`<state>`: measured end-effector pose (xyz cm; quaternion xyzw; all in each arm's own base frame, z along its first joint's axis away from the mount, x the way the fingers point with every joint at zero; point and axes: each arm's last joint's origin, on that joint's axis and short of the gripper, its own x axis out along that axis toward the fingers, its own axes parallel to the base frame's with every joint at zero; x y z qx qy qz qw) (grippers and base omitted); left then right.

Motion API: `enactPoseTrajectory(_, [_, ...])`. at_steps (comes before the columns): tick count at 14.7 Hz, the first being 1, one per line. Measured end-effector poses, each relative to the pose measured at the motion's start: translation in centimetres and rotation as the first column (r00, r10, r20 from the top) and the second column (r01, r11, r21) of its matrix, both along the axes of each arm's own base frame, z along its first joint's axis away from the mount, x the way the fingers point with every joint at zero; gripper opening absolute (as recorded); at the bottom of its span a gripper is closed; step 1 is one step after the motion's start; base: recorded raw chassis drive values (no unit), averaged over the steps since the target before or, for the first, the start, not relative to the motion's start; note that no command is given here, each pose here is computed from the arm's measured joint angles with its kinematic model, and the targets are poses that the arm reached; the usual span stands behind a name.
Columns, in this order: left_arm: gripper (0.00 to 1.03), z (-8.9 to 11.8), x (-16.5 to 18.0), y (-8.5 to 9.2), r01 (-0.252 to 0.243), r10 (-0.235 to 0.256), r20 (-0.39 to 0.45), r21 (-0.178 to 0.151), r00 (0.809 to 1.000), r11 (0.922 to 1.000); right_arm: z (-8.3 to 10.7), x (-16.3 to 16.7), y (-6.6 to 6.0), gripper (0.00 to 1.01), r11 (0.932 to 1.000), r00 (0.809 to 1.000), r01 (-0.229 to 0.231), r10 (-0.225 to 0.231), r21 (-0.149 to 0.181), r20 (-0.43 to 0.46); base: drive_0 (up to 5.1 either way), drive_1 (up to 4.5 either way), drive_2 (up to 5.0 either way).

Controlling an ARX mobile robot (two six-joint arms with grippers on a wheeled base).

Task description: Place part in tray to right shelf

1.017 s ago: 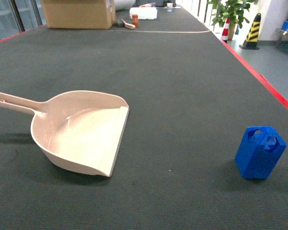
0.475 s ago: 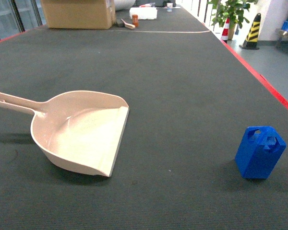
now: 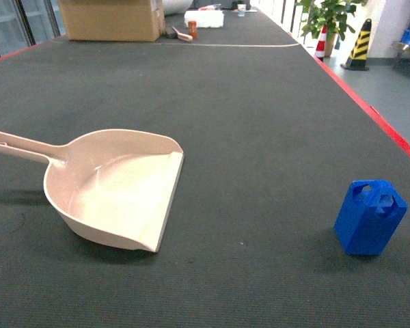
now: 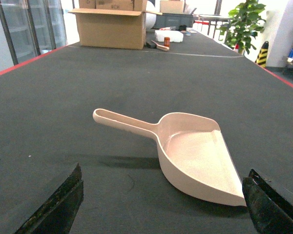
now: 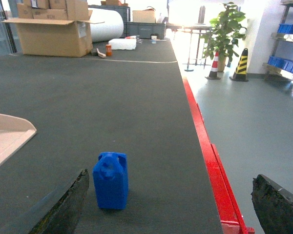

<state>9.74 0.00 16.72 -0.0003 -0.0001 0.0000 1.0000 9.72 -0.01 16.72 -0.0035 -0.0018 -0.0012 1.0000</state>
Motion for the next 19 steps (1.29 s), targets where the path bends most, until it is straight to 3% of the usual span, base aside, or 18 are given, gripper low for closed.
enactPoseTrajectory(19, [0.98, 0.00, 0.00, 0.00, 0.000, 0.000, 0.000, 0.000, 1.000, 1.0000, 0.00, 0.00, 0.00, 0.98, 1.0000, 1.000, 0.000, 0.000, 0.000, 0.000, 0.0, 0.00, 0.0])
